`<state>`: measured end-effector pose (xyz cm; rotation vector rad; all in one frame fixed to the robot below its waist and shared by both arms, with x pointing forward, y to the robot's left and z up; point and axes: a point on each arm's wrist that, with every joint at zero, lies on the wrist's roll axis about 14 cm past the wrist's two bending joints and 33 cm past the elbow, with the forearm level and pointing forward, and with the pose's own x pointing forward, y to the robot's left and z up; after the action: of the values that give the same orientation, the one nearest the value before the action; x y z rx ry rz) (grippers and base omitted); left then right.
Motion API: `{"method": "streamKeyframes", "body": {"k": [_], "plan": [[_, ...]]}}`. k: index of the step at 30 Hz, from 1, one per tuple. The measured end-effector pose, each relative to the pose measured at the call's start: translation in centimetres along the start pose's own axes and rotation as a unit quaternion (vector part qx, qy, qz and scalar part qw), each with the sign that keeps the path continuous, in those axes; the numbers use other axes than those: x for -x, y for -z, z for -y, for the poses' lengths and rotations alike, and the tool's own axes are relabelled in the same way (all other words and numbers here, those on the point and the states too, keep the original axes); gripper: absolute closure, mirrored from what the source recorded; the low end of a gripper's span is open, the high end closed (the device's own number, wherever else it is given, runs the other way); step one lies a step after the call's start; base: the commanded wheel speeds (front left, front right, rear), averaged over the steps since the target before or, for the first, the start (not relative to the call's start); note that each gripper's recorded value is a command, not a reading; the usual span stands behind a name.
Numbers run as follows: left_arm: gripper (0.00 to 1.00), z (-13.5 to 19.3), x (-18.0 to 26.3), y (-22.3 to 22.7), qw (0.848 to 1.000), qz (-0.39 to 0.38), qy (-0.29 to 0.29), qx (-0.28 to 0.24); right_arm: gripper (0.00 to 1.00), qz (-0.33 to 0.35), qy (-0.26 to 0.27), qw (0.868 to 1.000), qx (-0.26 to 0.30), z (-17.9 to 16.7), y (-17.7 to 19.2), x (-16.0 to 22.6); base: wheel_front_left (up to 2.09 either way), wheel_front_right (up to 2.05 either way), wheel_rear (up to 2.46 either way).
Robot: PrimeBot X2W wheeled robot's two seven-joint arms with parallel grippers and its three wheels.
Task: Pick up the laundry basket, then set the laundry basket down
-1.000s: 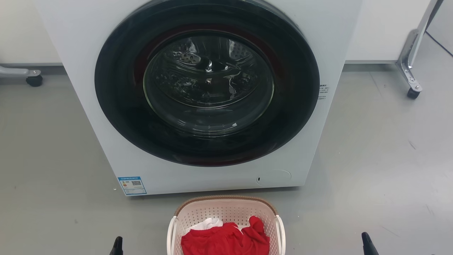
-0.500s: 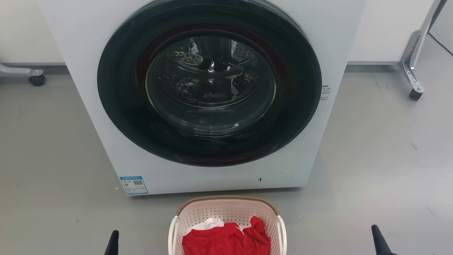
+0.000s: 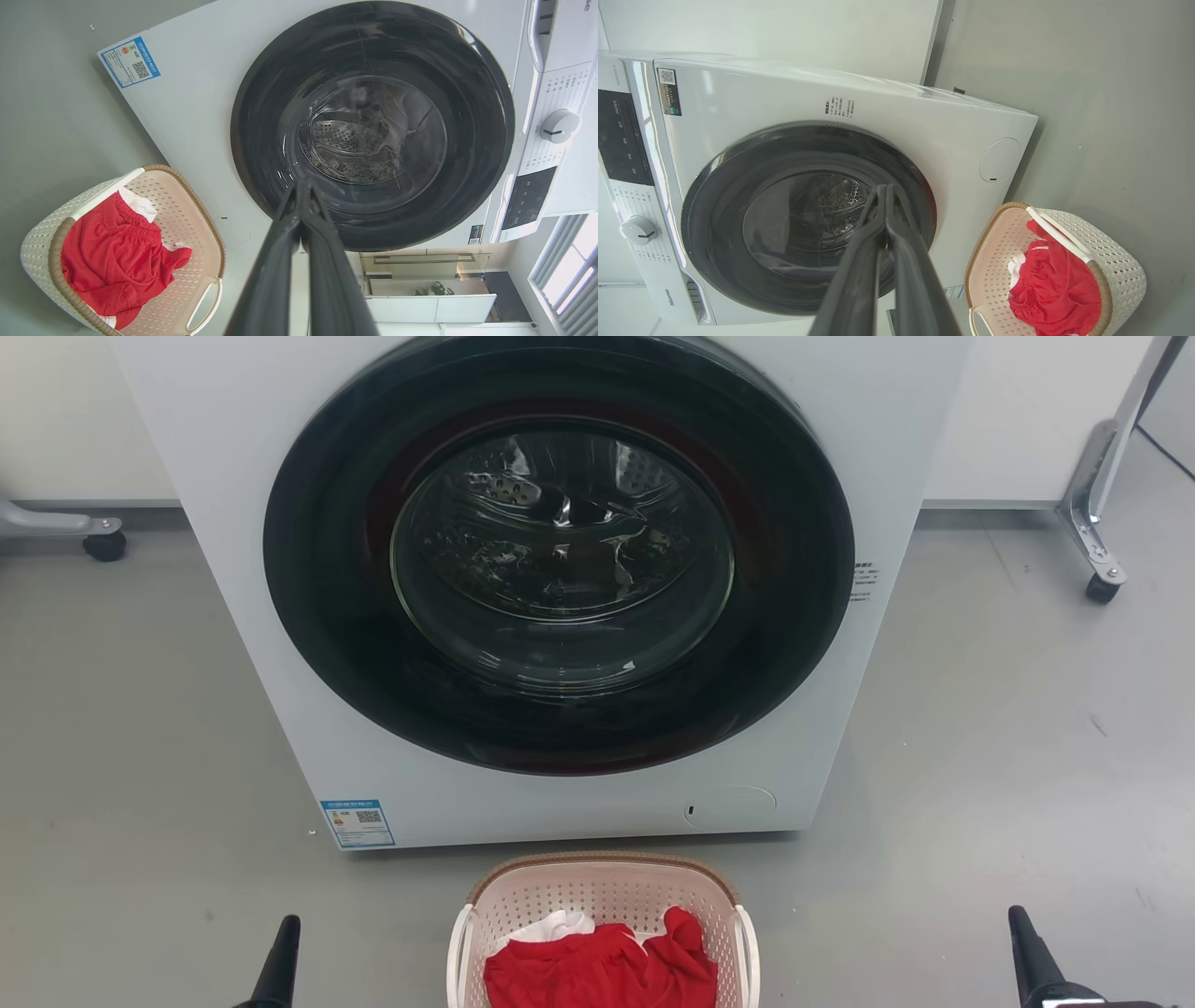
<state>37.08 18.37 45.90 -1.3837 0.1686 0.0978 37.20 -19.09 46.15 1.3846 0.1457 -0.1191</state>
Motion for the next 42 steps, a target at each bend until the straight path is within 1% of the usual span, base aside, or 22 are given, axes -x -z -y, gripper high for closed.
{"method": "streamKeyframes", "body": {"k": [14, 42], "plan": [[1.00, 1.7, -0.4, -1.1, 0.995, 0.008, 0.039, 0.087, 1.00, 0.014, -0.039, 0.995, -0.094, -1.6, -1.7, -0.4, 0.00, 0.00, 0.00], [1.00, 1.7, -0.4, -1.1, 0.995, 0.009, 0.040, 0.092, 1.00, 0.014, -0.042, 0.995, -0.094, -1.7, -1.7, -0.5, 0.00, 0.00, 0.00]]}}
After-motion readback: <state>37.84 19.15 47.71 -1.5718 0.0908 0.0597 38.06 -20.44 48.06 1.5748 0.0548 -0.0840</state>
